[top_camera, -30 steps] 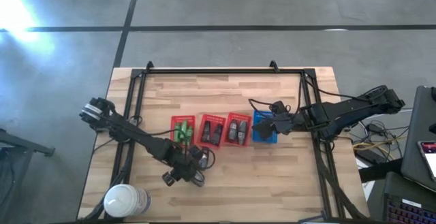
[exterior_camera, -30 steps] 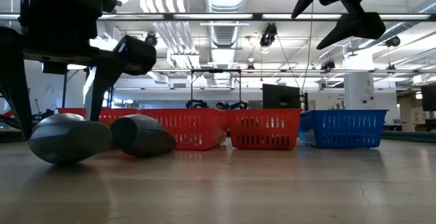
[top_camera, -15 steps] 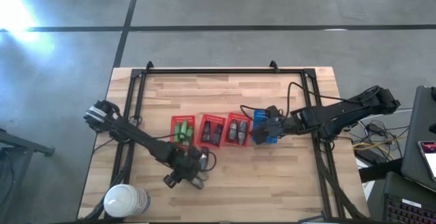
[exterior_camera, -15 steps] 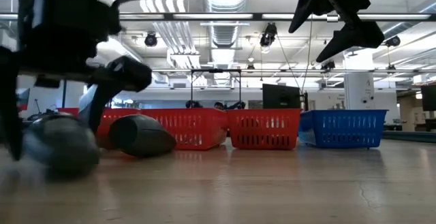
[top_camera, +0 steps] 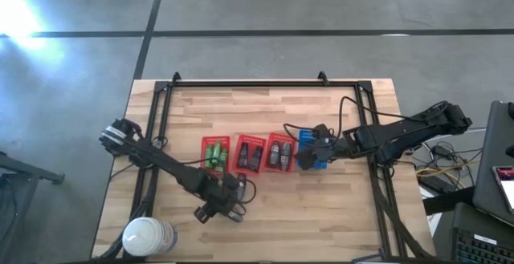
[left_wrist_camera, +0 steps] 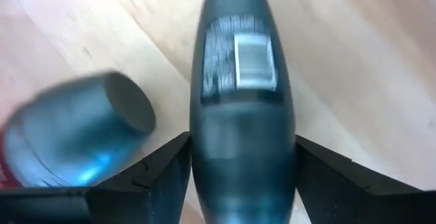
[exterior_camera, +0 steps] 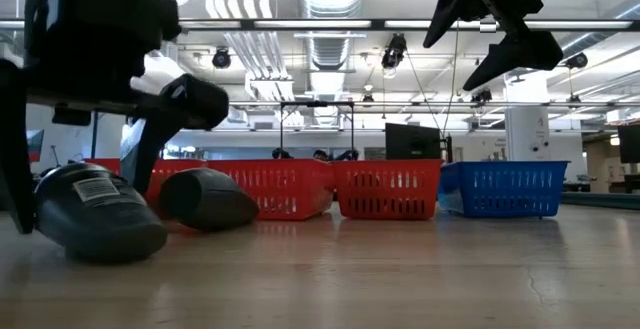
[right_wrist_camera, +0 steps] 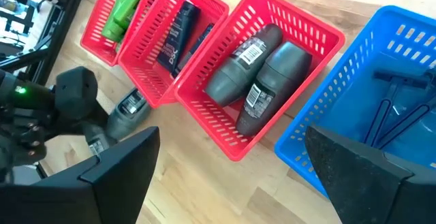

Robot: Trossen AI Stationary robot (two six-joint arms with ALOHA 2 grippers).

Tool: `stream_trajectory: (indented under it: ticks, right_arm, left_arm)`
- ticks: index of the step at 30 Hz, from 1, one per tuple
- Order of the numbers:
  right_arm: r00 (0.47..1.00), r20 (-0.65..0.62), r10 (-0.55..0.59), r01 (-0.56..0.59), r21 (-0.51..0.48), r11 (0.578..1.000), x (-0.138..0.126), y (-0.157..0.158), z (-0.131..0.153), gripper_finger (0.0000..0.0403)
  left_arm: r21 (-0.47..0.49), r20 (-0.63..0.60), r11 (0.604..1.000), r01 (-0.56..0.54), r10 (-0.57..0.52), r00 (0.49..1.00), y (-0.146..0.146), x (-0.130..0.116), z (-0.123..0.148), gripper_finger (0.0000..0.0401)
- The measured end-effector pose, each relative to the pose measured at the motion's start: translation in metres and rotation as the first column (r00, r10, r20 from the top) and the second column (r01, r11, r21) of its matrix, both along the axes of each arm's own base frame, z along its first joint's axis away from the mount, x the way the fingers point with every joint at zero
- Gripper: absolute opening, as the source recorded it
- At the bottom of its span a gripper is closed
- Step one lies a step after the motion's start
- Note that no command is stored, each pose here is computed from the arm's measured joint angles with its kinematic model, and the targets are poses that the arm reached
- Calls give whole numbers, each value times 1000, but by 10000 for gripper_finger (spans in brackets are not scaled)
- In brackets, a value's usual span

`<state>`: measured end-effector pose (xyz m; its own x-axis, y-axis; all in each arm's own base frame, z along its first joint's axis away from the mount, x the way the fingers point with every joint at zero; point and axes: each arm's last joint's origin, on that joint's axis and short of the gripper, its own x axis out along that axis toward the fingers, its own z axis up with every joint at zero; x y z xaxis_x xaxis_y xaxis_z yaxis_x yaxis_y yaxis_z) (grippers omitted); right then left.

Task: Pick & Place Travel size toiletries
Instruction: Put the deodorant into the right red bin

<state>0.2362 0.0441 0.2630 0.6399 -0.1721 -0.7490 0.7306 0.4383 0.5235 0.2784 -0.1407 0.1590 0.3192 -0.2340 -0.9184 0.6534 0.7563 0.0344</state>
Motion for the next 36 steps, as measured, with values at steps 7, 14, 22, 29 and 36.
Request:
stream_trajectory:
  ticks: [7, 14, 22, 29, 36]
  right_arm:
    - [1000, -4, 8, -8, -8, 1000, 0, 0, 0, 364]
    - [1000, -6, 11, -11, -10, 1000, 0, 0, 0, 364]
    - [999, -12, 48, -48, -2, 999, 0, 1, 0, 364]
    - [990, 36, 139, -141, 92, 986, 3, 7, 3, 364]
    - [953, 242, 183, -208, 86, 974, 20, 15, 11, 364]
  left_arm:
    - [-13, 16, 1000, -9, 9, 1000, -3, 5, 4, 239]
    - [-36, 16, 999, 8, -7, 1000, -9, 8, -2, 236]
    - [-46, 35, 999, -9, 11, 999, -10, 11, 6, 206]
    - [13, 90, 981, -196, 194, 977, 2, 9, 36, 206]
    - [-123, 371, 859, -497, 504, 780, 39, 12, 94, 206]
